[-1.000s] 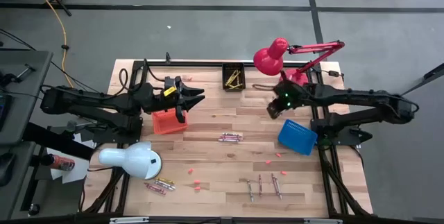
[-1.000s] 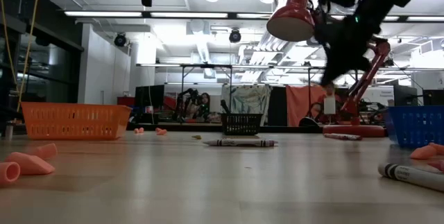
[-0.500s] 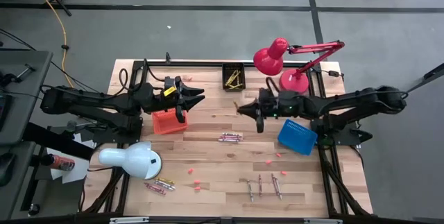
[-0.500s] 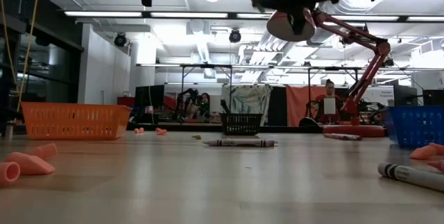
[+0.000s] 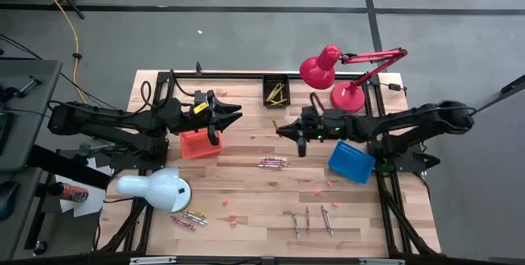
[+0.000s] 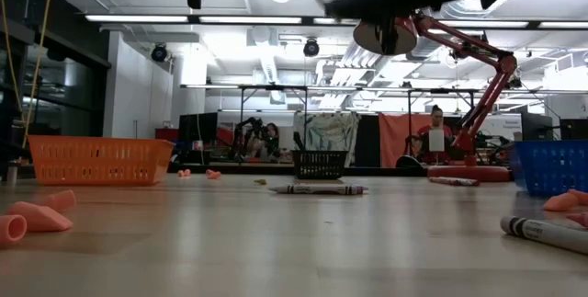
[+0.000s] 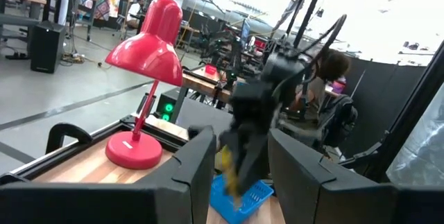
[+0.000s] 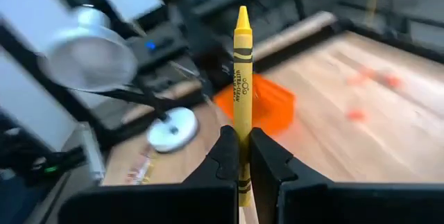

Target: Sort crayons

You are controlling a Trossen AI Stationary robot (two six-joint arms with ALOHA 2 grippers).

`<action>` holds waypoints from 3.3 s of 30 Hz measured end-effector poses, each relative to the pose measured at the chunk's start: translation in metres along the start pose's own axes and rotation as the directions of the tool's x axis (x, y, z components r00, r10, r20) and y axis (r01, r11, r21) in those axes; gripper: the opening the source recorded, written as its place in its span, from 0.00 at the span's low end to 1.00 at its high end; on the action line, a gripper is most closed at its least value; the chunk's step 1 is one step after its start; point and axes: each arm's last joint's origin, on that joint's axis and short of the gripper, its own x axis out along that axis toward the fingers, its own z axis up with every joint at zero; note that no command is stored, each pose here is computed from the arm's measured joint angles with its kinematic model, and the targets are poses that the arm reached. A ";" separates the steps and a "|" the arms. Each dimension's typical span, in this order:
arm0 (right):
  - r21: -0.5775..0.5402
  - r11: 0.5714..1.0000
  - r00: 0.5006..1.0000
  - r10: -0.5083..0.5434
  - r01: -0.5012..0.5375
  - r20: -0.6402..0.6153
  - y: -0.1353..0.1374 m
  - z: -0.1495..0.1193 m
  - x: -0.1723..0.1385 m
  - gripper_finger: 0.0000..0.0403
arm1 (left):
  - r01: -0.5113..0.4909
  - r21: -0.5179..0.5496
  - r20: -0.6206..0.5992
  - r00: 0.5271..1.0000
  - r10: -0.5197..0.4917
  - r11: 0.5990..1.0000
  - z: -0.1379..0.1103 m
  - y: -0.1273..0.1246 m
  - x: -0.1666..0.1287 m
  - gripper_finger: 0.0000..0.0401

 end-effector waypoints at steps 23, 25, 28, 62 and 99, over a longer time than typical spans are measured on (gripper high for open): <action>0.180 0.561 0.589 -0.760 0.808 -0.275 -0.141 0.011 0.122 0.01 | 0.020 -0.003 0.061 0.998 -0.020 1.000 0.006 -0.002 0.000 0.30; 0.162 0.541 0.564 -0.770 0.825 -0.299 -0.143 0.007 0.122 0.01 | 0.020 -0.003 0.061 0.998 -0.020 1.000 0.006 -0.002 0.000 0.30; 0.151 0.530 0.549 -0.782 0.835 -0.294 -0.142 0.007 0.121 0.01 | 0.020 -0.002 0.061 0.998 -0.020 1.000 0.006 -0.002 0.000 0.30; 0.027 0.959 0.948 -0.274 0.282 -0.163 -0.013 -0.011 -0.008 0.45 | -0.003 0.047 0.048 0.999 0.001 0.999 0.005 0.002 0.001 0.30; -0.152 0.963 0.951 -0.251 0.225 -0.181 -0.010 -0.013 -0.020 0.45 | 0.053 -0.024 -0.909 -0.416 0.001 0.998 -0.176 -0.079 0.034 0.30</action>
